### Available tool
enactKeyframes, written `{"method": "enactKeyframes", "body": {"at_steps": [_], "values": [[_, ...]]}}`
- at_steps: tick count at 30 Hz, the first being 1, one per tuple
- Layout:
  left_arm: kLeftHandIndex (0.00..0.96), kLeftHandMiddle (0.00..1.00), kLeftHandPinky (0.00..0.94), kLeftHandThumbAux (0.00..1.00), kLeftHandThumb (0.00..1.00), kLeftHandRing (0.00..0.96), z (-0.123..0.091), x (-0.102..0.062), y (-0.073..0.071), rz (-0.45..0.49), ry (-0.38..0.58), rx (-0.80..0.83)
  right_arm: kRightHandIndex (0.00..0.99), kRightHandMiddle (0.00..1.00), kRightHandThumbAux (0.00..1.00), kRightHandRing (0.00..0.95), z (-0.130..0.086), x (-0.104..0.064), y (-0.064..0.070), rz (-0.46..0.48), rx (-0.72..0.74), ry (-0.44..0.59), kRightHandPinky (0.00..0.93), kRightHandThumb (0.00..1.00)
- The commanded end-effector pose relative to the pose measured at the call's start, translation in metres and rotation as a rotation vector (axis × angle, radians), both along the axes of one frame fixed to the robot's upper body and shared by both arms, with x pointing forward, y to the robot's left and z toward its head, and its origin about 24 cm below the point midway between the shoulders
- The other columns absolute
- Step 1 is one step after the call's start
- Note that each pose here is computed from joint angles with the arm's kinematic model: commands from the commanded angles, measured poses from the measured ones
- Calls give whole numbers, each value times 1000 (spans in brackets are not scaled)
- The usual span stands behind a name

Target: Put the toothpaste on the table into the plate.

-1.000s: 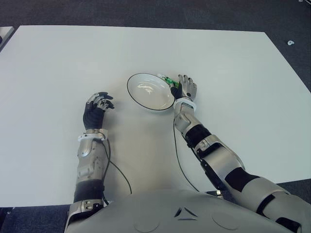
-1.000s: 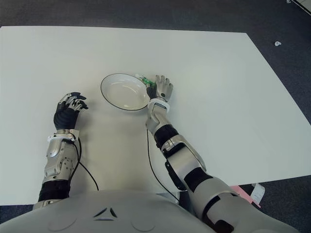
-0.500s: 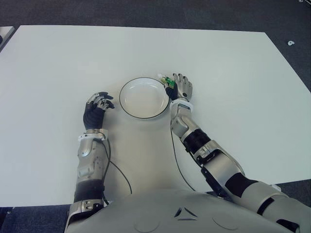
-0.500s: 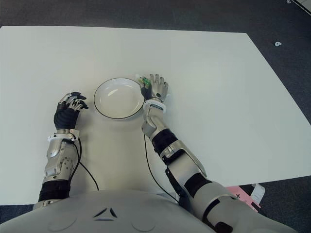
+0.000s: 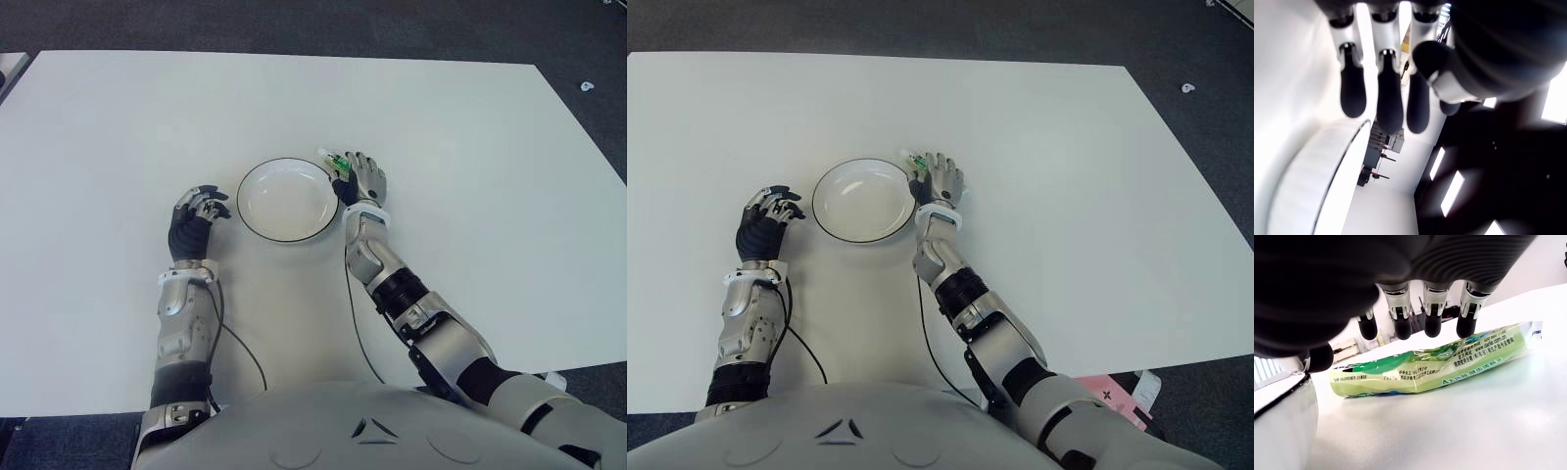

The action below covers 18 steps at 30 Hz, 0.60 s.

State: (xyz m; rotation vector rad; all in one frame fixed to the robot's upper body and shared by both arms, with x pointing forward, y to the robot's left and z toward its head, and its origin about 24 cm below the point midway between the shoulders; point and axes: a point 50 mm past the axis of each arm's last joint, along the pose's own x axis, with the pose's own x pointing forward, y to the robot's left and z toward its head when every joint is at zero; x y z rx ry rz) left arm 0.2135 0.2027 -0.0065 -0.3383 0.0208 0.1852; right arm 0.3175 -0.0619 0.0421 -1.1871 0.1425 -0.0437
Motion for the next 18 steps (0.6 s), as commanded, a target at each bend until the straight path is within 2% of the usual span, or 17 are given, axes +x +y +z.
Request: {"method": "enactKeyframes", "body": {"at_steps": [1, 10, 14, 15, 18], "values": [[409, 490, 551, 677, 837, 584, -35, -23, -4, 24, 194, -47, 0, 0, 251, 0, -5, -4, -3, -4, -4, 26, 0, 651], [407, 491, 549, 678, 837, 586, -36, -21, -5, 14, 190, -58, 0, 0, 292, 0, -1, -6, -6, 27, 25, -13, 0, 634], [407, 492, 549, 678, 837, 586, -36, -20, -6, 16, 194, -62, 0, 0, 301, 0, 1, -5, -10, 93, 38, -33, 0, 636], [407, 492, 549, 678, 837, 586, -36, -20, -6, 17, 195, -63, 0, 0, 301, 0, 1, -4, -12, 114, 34, -33, 0, 636], [409, 491, 547, 677, 837, 583, -36, -19, -6, 21, 198, -65, 0, 0, 298, 0, 0, 6, -34, 209, -16, -33, 0, 631]]}}
